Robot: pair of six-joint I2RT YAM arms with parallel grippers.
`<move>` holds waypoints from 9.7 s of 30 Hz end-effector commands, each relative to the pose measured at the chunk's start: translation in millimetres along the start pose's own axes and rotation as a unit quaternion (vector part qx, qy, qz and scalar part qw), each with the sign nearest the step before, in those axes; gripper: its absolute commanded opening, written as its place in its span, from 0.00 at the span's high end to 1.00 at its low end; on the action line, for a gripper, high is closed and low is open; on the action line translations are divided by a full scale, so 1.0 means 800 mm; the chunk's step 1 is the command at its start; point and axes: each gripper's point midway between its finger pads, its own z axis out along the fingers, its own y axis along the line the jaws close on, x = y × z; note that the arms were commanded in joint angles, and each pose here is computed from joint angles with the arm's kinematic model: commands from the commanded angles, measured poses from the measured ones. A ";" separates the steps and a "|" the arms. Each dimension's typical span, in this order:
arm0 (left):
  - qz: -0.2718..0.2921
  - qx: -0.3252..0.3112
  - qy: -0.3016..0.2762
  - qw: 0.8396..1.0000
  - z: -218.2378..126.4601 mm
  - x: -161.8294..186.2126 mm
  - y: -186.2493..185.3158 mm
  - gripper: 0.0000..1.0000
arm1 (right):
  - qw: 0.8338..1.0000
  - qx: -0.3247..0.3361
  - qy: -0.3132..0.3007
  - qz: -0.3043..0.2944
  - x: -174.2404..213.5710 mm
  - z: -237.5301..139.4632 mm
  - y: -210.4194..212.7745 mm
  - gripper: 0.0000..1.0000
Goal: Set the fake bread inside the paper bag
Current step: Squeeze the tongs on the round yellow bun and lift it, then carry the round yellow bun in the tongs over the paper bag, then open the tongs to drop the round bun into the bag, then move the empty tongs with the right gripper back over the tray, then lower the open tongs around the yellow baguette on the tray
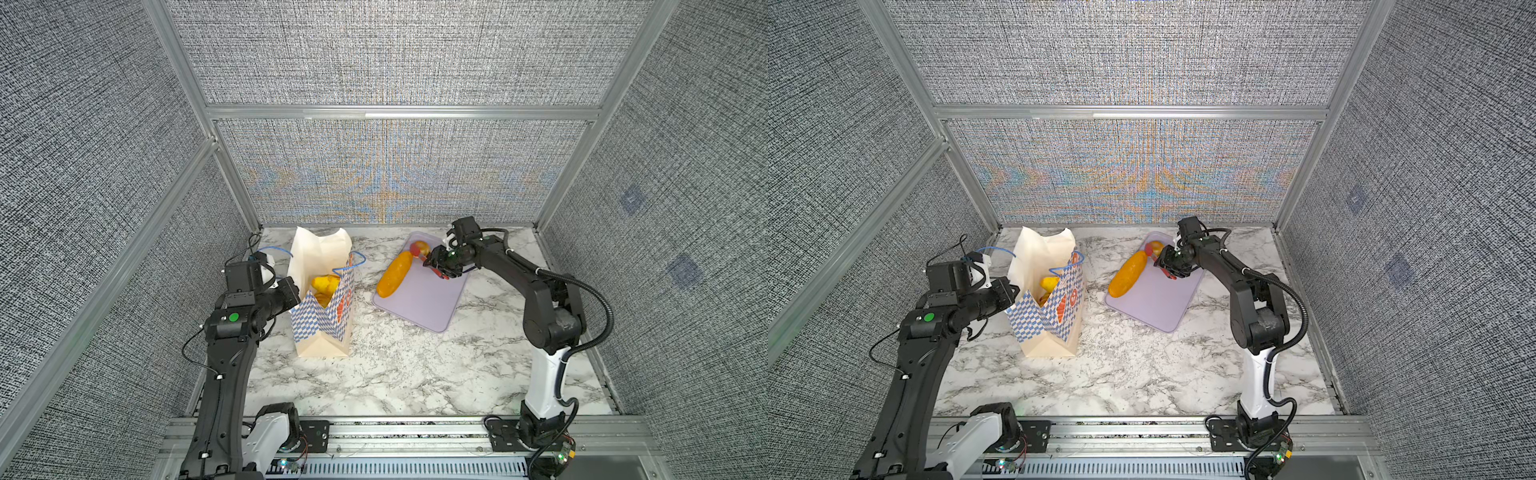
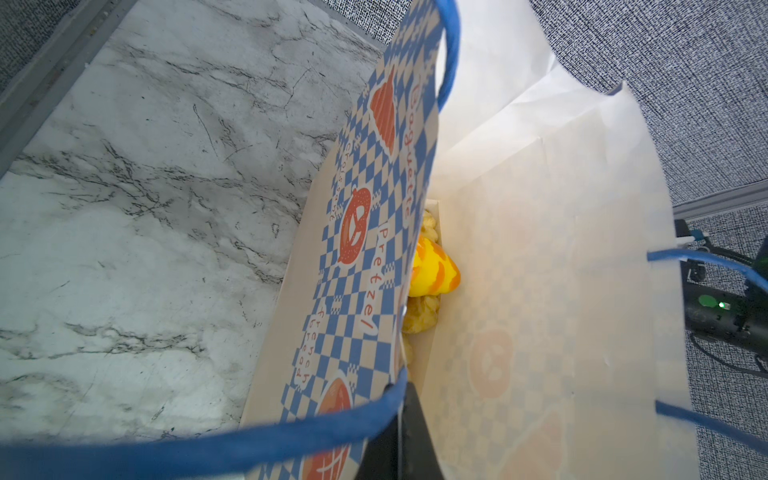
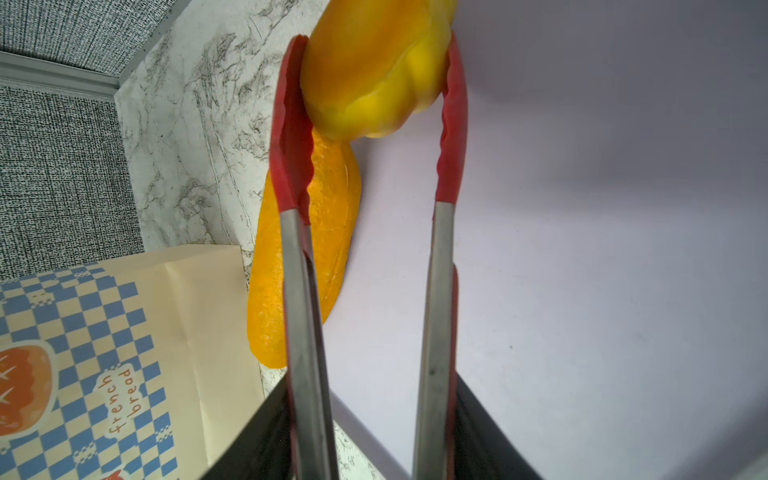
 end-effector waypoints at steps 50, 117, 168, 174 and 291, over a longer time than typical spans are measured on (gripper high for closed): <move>0.000 -0.002 -0.009 1.000 -0.009 -0.001 -0.001 0.97 | 0.987 -0.111 -0.102 -0.062 -0.014 -0.125 0.079 0.52; -0.008 0.005 -0.006 1.000 -0.004 -0.001 -0.002 0.97 | 0.943 -0.258 -0.024 -0.208 0.074 -0.154 0.228 0.52; -0.007 0.010 -0.009 1.000 -0.010 0.000 -0.006 0.97 | 0.895 -0.193 0.005 -0.402 0.174 -0.157 0.313 0.37; -0.008 0.009 -0.008 1.000 -0.009 0.001 -0.005 0.97 | 0.896 -0.191 0.000 -0.401 0.172 -0.156 0.314 0.37; -0.005 0.005 -0.003 1.000 -0.002 0.005 0.000 0.97 | 0.994 -0.102 0.025 -0.027 0.125 -0.031 0.076 0.34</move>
